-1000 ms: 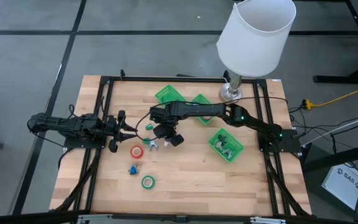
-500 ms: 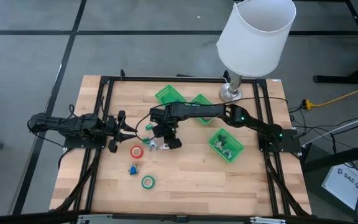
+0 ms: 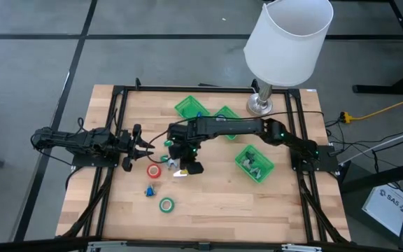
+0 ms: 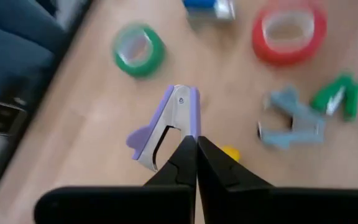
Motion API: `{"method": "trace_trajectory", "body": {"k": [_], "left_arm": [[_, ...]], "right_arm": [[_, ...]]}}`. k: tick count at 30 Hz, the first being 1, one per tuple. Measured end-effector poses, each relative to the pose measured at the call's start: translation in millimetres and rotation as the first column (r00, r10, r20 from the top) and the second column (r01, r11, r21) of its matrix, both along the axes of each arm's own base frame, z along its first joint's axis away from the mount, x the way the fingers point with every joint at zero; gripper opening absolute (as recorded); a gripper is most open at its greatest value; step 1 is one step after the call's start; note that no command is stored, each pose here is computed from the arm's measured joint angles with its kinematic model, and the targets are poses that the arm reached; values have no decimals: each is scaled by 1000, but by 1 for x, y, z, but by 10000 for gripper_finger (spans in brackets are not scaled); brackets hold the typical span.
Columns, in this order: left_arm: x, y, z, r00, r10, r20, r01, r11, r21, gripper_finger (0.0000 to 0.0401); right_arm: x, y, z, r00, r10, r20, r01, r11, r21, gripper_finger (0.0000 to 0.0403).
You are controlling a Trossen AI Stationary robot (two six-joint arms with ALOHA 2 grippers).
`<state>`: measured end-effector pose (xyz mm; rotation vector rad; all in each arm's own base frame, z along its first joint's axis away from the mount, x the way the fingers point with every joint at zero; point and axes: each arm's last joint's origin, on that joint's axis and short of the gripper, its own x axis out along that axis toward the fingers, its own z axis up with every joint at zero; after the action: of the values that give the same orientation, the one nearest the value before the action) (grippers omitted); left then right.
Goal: Pick and place Stapler, Stapler remover, tape
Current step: Put the purple staple remover into the bottom basket
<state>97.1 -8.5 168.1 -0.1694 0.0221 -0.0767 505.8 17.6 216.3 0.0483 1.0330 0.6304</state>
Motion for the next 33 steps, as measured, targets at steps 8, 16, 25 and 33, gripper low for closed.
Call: {"method": "trace_trajectory", "body": {"k": [8, 16, 25, 33], "left_arm": [[0, 0, 0, 1000, -4, 0, 4, 1000, 0, 107], [0, 0, 0, 1000, -5, 0, 5, 1000, 0, 107], [0, 0, 0, 1000, -6, 0, 6, 1000, 0, 107], [0, 0, 0, 1000, -6, 0, 6, 1000, 0, 107]], "right_arm": [[-23, 0, 67, 992, 7, 122, -9, 1000, 12, 1], [-54, -2, 115, 990, -9, 143, 15, 999, -34, 0], [-78, -4, 118, 998, -54, -26, 50, 989, -136, 0], [-92, -4, 113, 982, -53, -179, 27, 989, -146, 0]]}}
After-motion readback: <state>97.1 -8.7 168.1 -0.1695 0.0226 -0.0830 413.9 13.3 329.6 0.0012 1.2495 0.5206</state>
